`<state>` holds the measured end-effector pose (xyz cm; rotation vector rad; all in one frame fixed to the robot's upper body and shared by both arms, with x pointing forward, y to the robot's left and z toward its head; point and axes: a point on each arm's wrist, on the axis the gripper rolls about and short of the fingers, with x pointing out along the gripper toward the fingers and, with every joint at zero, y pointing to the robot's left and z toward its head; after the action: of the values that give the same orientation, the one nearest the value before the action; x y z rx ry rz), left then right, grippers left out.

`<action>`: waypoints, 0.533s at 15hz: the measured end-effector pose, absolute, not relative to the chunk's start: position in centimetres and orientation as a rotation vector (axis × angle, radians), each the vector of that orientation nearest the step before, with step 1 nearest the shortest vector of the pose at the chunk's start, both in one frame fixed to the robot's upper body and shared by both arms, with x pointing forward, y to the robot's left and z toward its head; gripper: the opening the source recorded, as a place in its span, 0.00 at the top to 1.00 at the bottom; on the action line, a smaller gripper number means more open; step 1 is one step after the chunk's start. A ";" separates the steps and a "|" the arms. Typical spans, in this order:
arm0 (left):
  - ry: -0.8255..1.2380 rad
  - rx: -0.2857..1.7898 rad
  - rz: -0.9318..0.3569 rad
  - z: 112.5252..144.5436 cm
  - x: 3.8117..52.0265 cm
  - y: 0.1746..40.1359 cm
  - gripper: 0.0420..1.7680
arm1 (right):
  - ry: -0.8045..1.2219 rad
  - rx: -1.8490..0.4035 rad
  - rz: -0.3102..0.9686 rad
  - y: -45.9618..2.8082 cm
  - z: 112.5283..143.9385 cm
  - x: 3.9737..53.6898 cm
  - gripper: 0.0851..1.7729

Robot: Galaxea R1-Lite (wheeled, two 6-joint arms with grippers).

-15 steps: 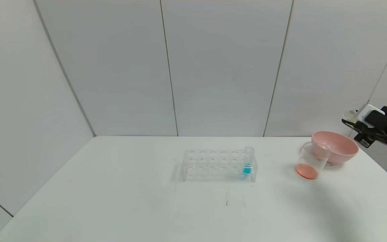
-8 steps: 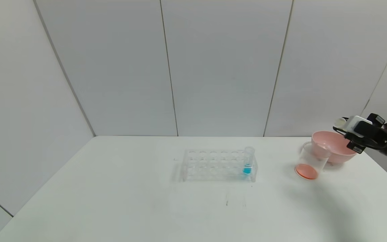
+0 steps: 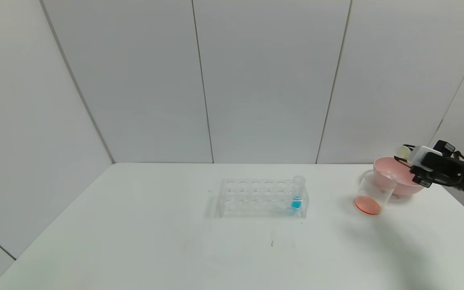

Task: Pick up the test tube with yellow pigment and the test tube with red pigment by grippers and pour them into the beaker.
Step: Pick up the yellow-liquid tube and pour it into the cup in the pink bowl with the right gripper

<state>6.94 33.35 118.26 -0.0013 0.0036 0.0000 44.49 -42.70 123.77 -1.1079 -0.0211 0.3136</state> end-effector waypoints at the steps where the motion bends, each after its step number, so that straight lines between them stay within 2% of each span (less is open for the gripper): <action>1: 0.004 -0.001 0.000 118.3 6.9 33.4 0.00 | -0.021 -1.108 0.314 -42.7 123.7 44.5 0.75; 8: 0.004 -0.001 0.000 118.3 6.9 33.4 0.00 | -0.017 -1.110 0.310 -42.9 123.7 44.5 0.75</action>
<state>6.94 33.35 118.26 -0.0013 0.0036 0.0000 44.45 -42.94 123.66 -1.1098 -0.0168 0.3098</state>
